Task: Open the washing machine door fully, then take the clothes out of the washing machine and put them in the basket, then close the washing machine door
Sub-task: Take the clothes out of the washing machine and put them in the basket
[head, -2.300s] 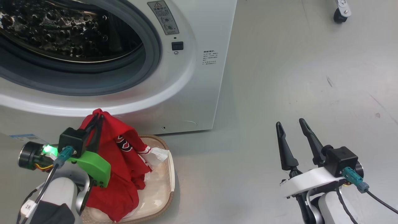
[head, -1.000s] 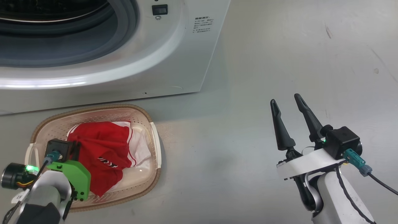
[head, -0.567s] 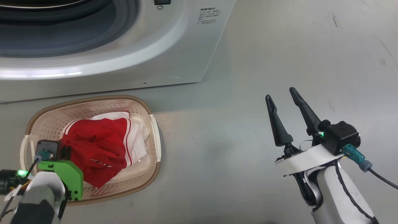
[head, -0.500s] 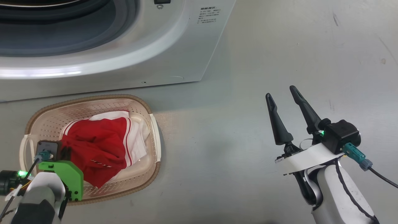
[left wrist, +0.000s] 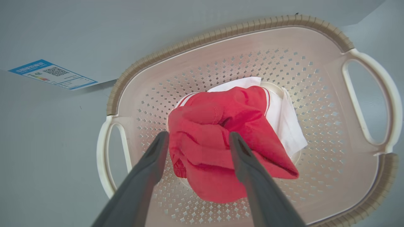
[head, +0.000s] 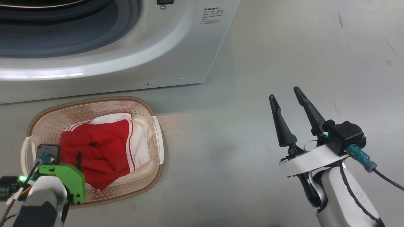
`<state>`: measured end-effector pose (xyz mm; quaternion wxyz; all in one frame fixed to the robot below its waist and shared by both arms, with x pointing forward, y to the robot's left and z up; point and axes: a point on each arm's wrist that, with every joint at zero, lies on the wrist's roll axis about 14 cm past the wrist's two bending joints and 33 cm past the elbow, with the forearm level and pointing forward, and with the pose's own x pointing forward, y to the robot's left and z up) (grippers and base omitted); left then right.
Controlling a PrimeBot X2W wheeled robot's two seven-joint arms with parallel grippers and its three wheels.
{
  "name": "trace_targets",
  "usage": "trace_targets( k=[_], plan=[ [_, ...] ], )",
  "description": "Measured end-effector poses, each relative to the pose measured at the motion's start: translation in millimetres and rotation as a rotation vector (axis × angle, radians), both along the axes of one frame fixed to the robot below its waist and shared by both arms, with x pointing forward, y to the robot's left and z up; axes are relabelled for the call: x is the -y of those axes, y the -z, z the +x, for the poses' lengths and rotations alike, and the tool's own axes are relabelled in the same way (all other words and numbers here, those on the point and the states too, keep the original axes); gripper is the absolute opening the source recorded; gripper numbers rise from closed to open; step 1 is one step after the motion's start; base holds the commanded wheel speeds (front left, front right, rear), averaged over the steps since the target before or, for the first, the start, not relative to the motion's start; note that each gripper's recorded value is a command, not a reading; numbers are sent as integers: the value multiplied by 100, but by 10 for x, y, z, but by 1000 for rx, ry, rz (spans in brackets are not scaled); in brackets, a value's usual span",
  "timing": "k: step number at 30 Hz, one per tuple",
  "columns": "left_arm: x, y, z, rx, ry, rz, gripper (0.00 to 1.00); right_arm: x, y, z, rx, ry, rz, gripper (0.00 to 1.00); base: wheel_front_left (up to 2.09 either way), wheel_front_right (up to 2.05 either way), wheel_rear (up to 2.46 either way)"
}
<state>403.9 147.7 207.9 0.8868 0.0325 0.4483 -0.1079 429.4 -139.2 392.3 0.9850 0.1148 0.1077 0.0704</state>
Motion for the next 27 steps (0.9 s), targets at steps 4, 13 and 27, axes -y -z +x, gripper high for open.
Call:
trace_targets(
  k=[4, 13, 27],
  plan=[
    [23, -19, -6, 10, -1, -6, 100, 1, -23, 13, 7, 0, 0, 100, 0, 0, 0],
    [-1, -174, 67, 75, -13, -10, 100, -42, -117, 19, 30, -11, 7, 100, 0, 0, 0],
    [94, -754, 338, 273, -64, -79, 100, -35, -448, -29, 103, 4, 42, 100, 0, 0, 0]
  ],
)
